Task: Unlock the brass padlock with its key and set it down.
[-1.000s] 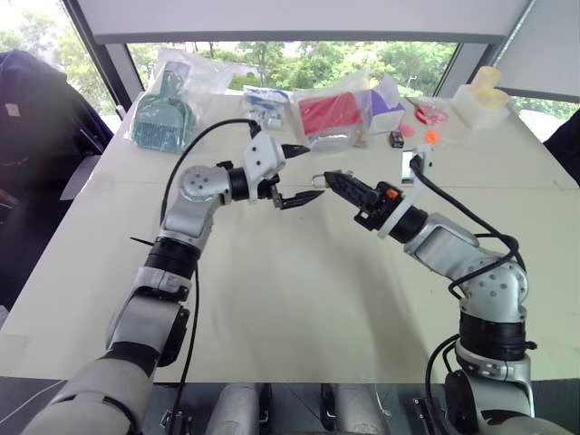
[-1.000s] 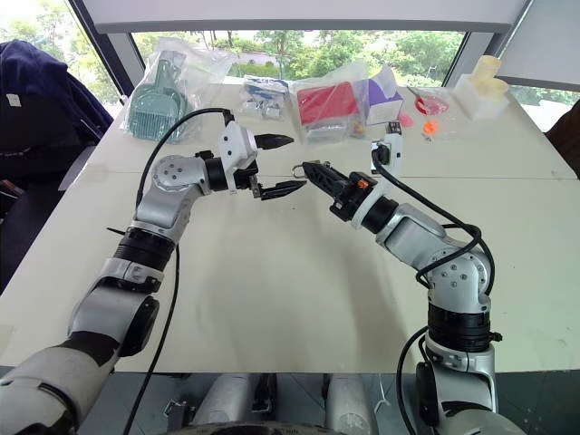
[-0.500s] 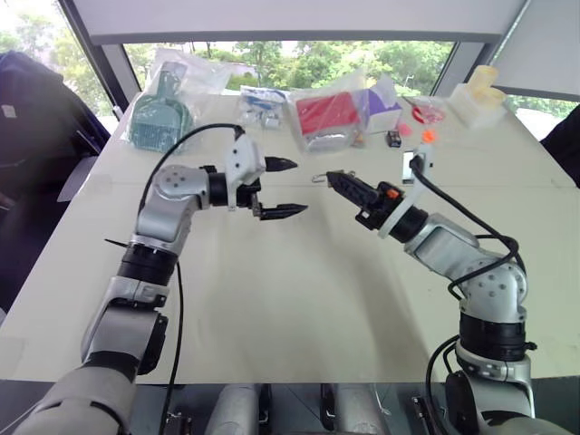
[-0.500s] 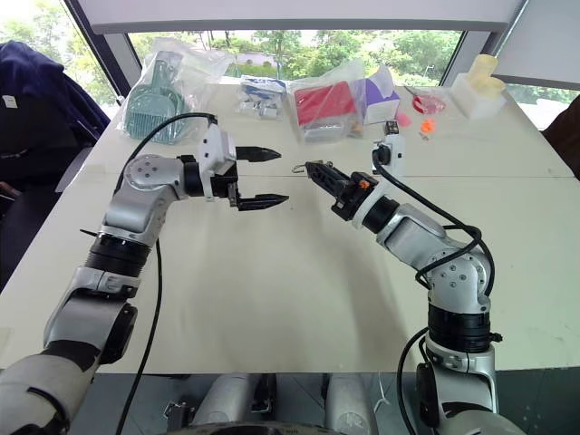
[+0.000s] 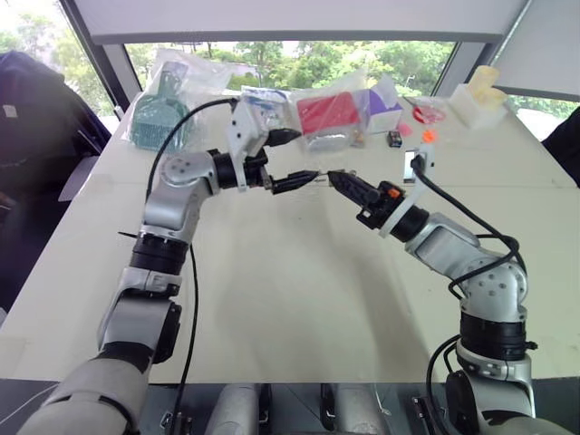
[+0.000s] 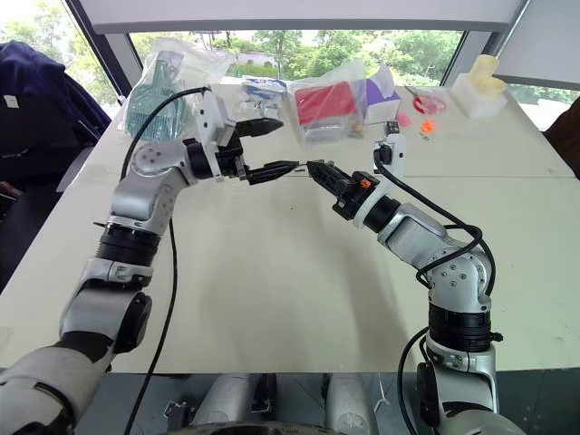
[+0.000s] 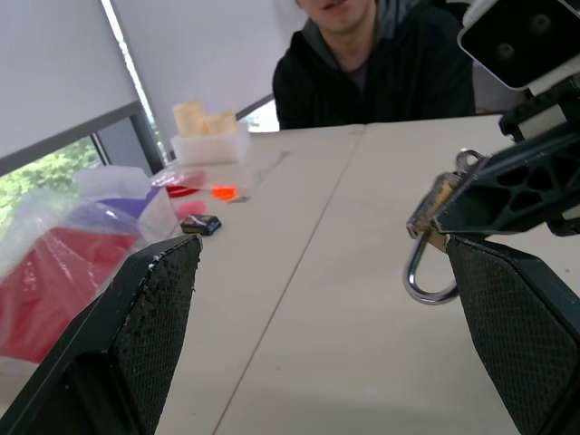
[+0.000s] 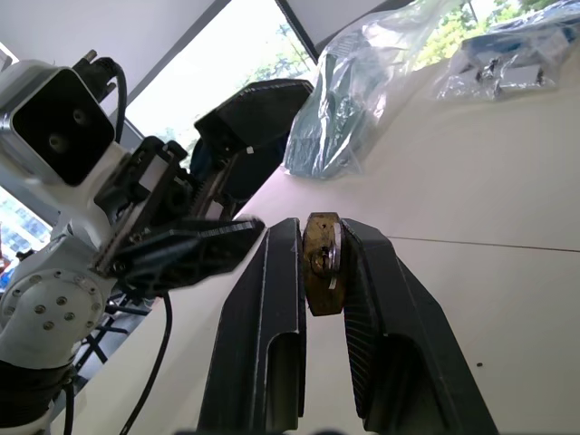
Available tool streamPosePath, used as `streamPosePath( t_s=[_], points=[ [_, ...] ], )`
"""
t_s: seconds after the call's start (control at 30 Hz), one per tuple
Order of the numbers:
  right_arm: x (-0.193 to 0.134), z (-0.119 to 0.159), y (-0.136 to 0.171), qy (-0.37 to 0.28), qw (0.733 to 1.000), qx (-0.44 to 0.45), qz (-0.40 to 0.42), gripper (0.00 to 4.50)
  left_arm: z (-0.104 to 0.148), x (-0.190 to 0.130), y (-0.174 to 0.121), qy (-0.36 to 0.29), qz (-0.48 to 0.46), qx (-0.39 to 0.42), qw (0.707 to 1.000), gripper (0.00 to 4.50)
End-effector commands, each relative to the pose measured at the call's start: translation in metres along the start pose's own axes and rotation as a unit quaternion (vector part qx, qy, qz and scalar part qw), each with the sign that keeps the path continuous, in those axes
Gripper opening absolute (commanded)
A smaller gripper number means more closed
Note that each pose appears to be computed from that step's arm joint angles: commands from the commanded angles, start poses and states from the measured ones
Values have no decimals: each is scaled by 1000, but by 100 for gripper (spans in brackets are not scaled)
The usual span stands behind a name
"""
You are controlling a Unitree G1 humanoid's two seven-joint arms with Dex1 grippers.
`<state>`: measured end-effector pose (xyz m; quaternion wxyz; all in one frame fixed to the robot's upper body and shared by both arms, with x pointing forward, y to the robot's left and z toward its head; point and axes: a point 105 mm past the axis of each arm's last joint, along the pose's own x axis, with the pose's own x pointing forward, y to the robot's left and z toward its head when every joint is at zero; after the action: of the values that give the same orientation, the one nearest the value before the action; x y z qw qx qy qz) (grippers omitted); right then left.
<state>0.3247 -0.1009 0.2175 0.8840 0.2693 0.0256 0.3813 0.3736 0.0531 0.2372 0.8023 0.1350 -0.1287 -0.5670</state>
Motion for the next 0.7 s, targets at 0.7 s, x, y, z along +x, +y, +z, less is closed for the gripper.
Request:
streamPosePath(
  t_s=[0.7],
  points=[
    [-2, 3, 19, -13, 999, -7, 30, 55, -11, -16, -22, 37, -85, -8, 996, 445]
  ],
)
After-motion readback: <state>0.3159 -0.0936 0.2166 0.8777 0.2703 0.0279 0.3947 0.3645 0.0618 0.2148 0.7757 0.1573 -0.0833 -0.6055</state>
